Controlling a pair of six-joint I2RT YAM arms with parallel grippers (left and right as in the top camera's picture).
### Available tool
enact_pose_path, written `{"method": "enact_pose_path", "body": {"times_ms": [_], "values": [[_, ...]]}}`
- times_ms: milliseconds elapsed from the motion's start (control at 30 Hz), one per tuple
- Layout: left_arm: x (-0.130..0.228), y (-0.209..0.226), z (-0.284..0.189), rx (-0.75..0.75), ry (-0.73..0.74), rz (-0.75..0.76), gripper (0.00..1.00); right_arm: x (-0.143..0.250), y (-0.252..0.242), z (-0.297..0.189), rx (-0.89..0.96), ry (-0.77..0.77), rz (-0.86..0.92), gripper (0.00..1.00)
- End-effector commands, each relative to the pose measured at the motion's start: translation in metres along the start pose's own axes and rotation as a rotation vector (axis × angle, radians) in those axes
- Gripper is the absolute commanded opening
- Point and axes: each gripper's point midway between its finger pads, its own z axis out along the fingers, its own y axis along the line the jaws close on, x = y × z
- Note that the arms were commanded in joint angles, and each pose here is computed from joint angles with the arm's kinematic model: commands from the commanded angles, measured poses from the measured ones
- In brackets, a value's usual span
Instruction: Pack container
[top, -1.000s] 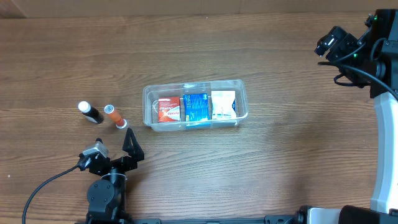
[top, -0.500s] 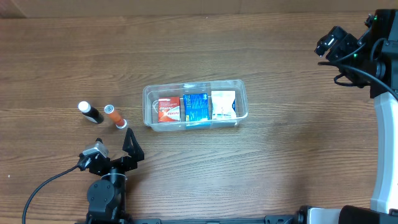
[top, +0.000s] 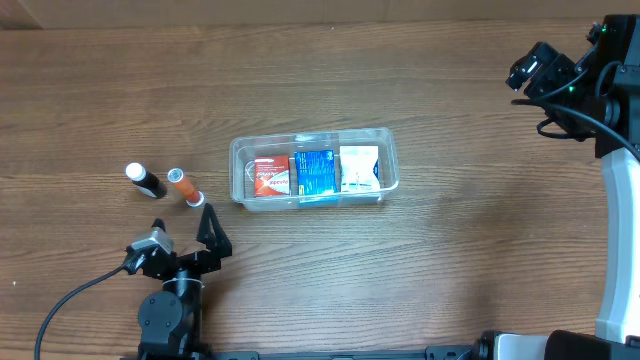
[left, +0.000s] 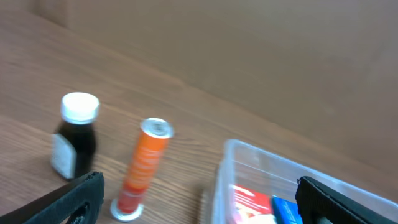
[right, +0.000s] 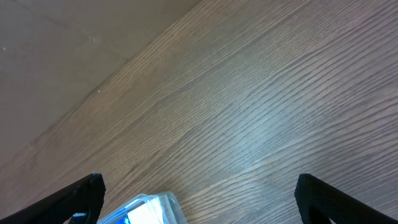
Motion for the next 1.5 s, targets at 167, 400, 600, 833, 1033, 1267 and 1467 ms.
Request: {"method": "enact_pose_path", "body": {"times_ms": [167,400,600,833,1033,1267,1467], "values": [[-0.088,-0.085,-0.041,0.231,0.144,0.135,1.0,-0.004,0.004,-0.006,-0.016,-0.018,0.002,1.0],[-0.127,-0.152,0.025,0.243,0.653,0.24,1.0,-0.004,0.004,-0.006,-0.016,-0.018,0.002,1.0],[-0.047,-0.152,0.076,0.193,1.059,0.214,1.0,-0.004,0.004,-0.006,-0.016,-0.018,0.002,1.0],[0.036,-0.15,0.09,0.084,1.268,0.341,1.0,-0.004,0.004,-0.006,-0.016,-0.018,0.002,1.0],[0.089,-0.125,0.104,-0.163,1.331,0.43,0.68,-0.004,0.004,-0.006,-0.016,-0.018,0.002,1.0],[0.125,-0.092,0.121,-0.352,1.346,0.432,0.04,-0.004,0.004,-0.006,-0.016,-0.018,0.002,1.0],[0.132,-0.055,0.13,-0.588,1.273,0.488,0.04,-0.004,0.004,-0.006,-0.016,-0.018,0.002,1.0]]}}
